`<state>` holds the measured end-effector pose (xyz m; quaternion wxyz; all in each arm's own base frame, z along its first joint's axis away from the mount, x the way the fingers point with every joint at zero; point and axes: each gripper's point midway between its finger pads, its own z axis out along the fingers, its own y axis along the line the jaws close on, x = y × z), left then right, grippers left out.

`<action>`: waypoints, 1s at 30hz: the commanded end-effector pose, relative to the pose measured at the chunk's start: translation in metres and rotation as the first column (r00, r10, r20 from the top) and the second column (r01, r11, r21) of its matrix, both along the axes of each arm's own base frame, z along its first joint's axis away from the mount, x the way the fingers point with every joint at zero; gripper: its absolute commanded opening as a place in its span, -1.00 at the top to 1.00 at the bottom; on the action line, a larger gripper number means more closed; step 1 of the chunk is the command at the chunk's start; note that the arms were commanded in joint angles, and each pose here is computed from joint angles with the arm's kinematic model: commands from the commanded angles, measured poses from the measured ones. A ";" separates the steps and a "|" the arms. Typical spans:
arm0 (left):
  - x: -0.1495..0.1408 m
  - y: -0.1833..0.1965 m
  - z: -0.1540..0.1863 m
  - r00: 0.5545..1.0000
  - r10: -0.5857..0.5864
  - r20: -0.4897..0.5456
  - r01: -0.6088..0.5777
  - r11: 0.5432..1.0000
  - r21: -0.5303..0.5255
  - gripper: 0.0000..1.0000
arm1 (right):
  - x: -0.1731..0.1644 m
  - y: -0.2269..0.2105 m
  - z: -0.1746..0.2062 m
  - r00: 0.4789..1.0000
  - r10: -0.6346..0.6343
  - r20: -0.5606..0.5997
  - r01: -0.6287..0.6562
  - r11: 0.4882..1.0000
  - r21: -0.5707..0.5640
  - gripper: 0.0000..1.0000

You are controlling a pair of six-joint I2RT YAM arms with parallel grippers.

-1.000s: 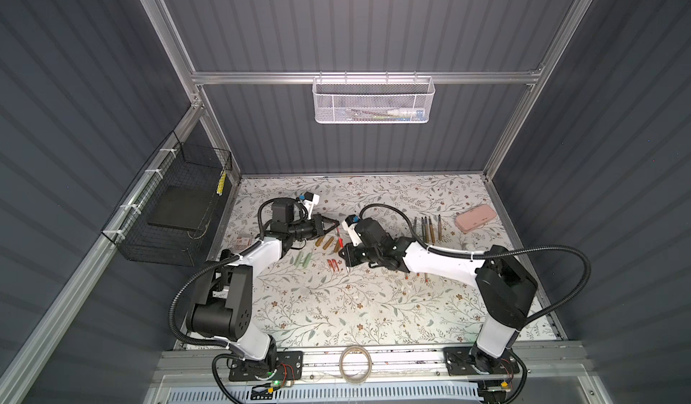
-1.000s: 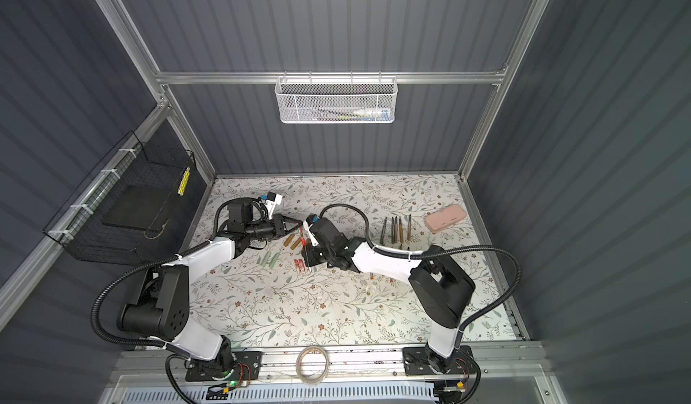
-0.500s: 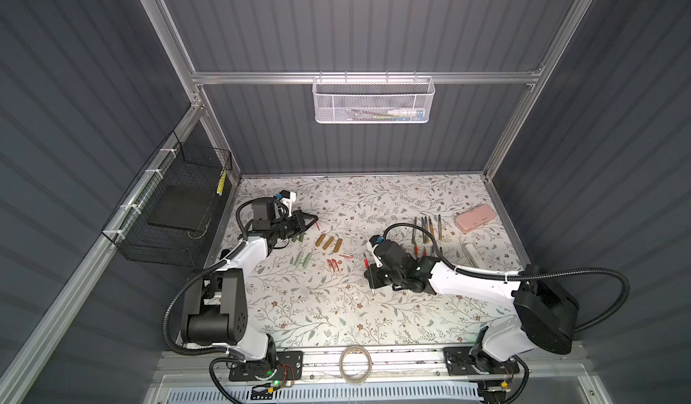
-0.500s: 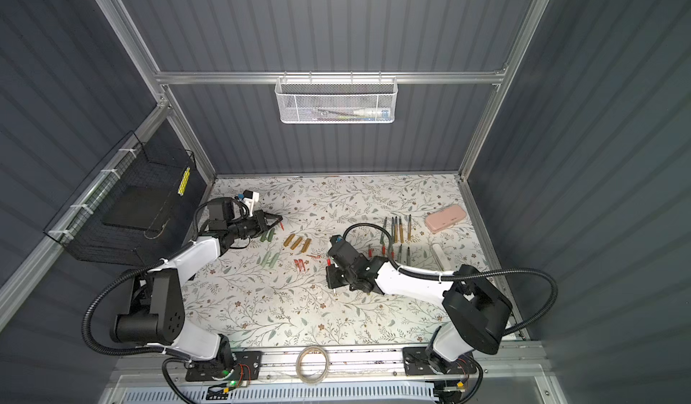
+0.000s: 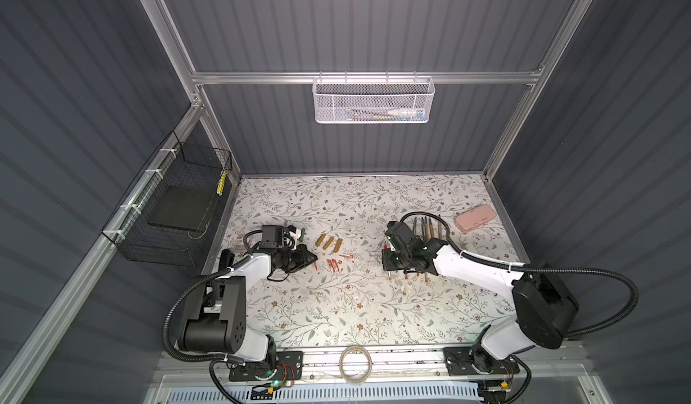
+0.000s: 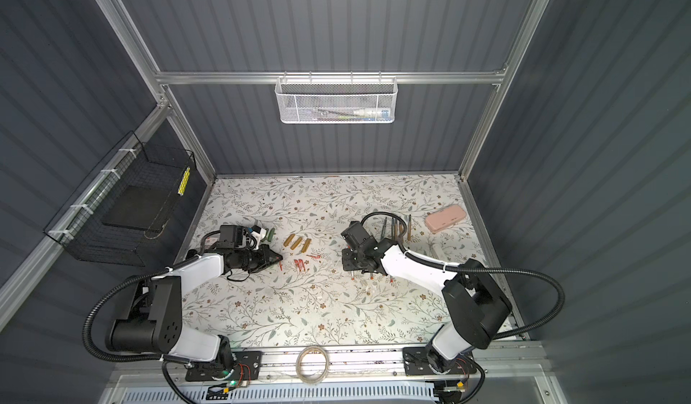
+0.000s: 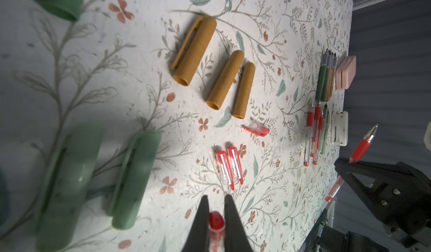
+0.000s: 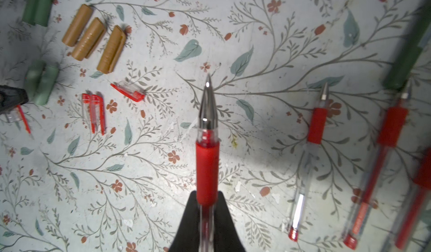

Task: Remove pen caps from pens
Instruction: Place the pen cap at the center of the table.

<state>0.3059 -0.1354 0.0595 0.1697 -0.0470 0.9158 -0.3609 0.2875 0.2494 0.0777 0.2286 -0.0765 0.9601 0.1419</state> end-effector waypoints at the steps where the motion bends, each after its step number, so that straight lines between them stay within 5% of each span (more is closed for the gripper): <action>1: 0.001 -0.009 -0.008 1.000 -0.027 0.013 0.026 1.000 0.016 1.00 | 0.002 -0.015 -0.014 0.998 -0.048 -0.036 0.046 0.997 -0.062 1.00; 8: -0.004 -0.016 -0.025 0.999 -0.048 -0.018 0.048 0.997 0.054 1.00 | 0.008 -0.024 -0.032 0.993 -0.077 -0.087 0.067 0.991 -0.115 1.00; 30: 0.000 -0.018 -0.027 0.999 -0.031 -0.028 0.032 0.997 0.063 0.43 | 0.028 -0.040 -0.051 0.985 -0.138 -0.105 0.112 0.969 -0.220 0.76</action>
